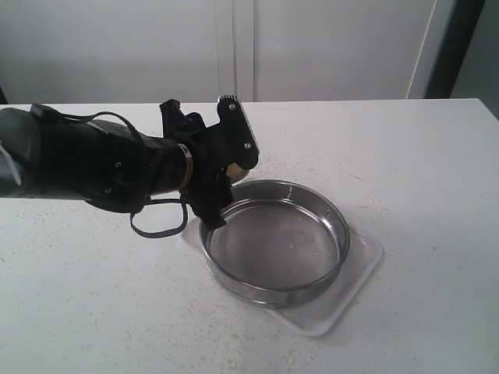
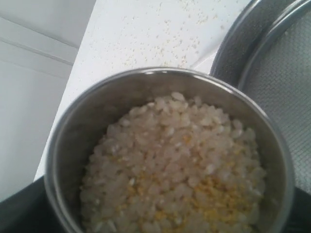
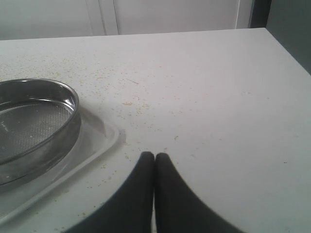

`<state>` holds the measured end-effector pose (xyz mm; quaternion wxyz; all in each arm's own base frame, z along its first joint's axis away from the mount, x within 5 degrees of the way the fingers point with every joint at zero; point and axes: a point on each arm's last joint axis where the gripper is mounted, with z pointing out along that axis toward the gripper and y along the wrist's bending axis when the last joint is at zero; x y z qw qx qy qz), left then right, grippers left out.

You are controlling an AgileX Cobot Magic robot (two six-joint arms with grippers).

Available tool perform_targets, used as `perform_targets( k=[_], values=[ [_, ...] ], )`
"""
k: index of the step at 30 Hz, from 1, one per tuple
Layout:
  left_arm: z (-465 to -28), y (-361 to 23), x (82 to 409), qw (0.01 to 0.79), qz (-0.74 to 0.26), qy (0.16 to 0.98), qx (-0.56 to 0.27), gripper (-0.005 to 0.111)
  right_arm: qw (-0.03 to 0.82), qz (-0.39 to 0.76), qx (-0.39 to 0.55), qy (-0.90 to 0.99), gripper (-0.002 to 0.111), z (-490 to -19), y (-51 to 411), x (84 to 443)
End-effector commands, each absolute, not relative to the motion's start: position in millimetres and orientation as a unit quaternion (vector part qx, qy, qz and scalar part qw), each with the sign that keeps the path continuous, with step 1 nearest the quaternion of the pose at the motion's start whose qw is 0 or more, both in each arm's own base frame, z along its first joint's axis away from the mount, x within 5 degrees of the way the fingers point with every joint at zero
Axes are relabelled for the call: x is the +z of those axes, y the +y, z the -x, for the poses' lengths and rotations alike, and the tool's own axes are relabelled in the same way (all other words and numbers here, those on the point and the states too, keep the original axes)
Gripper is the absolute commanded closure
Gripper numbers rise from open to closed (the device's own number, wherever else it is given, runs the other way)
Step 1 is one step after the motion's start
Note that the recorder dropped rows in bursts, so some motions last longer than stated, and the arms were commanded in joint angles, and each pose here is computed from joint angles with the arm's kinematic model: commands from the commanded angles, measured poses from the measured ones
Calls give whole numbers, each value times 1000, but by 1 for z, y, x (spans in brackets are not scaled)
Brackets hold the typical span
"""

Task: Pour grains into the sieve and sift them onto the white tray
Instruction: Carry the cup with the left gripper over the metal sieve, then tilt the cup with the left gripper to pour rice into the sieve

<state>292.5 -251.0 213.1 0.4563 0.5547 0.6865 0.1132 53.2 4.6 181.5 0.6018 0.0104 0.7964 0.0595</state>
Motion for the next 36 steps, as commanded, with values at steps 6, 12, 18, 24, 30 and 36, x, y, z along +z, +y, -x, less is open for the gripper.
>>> perform_targets(
  k=[6,12,18,24,30,36],
  values=[
    [-287,-265,208,457,-595,643,153,107,609,-12,58,791,108,-53,4,182],
    [-285,-269,200,444,-621,623,171,107,609,-12,58,791,108,-53,4,182],
    [-280,-275,194,428,-657,586,204,107,609,-12,58,791,108,-53,4,182],
    [-277,-279,189,421,-661,580,221,107,609,-12,58,791,108,-53,4,182],
    [-272,-283,190,419,-671,564,238,107,609,-12,58,791,108,-53,4,182],
    [-272,-285,193,420,-673,557,246,107,609,-12,58,791,108,-53,4,182]
  ],
)
